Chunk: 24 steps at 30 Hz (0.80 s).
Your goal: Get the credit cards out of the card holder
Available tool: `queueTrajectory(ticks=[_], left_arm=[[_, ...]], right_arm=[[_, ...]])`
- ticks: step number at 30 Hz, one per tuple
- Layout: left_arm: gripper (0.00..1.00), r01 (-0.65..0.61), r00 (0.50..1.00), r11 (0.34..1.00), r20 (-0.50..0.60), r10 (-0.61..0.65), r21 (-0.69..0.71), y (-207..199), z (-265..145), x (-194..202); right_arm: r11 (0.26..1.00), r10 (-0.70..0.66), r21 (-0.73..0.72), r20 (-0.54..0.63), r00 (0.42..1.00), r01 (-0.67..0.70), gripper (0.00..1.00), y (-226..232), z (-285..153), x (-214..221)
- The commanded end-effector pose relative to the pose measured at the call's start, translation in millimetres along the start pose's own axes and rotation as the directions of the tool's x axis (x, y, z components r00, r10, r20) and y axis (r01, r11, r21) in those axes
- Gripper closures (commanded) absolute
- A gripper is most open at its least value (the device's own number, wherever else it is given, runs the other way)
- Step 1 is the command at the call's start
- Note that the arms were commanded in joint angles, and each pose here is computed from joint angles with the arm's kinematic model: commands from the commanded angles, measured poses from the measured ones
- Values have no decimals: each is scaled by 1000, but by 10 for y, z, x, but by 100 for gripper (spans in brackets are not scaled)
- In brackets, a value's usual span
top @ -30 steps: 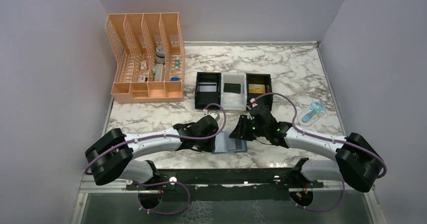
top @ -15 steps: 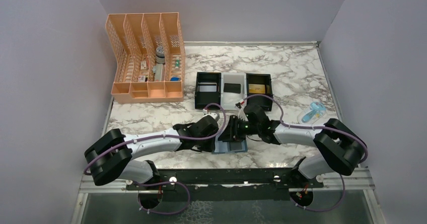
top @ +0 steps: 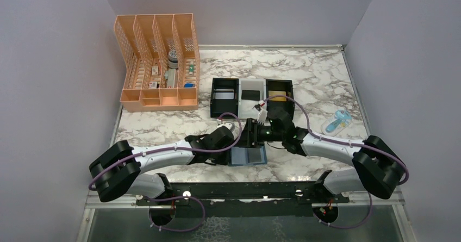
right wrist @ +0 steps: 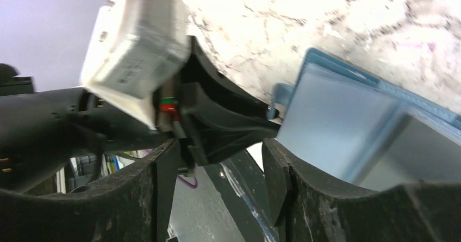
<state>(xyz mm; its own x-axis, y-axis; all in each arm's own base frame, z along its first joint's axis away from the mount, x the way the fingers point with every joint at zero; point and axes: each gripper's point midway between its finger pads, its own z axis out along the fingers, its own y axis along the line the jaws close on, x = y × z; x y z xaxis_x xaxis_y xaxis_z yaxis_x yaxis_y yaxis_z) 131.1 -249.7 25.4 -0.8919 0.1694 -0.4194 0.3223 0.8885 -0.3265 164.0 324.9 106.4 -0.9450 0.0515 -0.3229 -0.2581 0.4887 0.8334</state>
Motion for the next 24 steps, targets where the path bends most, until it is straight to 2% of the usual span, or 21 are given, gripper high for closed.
queueTrajectory(ticks=[1,5,7,10,13,17,24], left_arm=[[77,-3,999,1000,40,3,3,-18,-15,-68],[77,-1,999,1000,42,0,7,-27,-22,-73],[77,0,999,1000,43,-1,8,-23,-31,-69],[77,5,999,1000,50,-6,10,-14,-45,-68],[77,3,999,1000,49,-3,8,3,-46,-53],[77,-9,999,1000,41,9,2,12,-23,-41],[79,-17,999,1000,30,17,0,1,8,-38]], right_arm=[[998,-51,-45,14,999,52,41,216,-49,-103],[997,-50,67,61,997,46,41,56,-95,-180],[981,-55,192,116,992,32,41,-138,-174,-272],[912,-82,410,192,978,-4,41,-520,-372,-386],[845,-95,534,198,976,-26,41,-788,-527,-385],[808,-90,589,167,982,-26,42,-946,-574,-302],[818,-69,575,97,993,1,44,-983,-494,-181]])
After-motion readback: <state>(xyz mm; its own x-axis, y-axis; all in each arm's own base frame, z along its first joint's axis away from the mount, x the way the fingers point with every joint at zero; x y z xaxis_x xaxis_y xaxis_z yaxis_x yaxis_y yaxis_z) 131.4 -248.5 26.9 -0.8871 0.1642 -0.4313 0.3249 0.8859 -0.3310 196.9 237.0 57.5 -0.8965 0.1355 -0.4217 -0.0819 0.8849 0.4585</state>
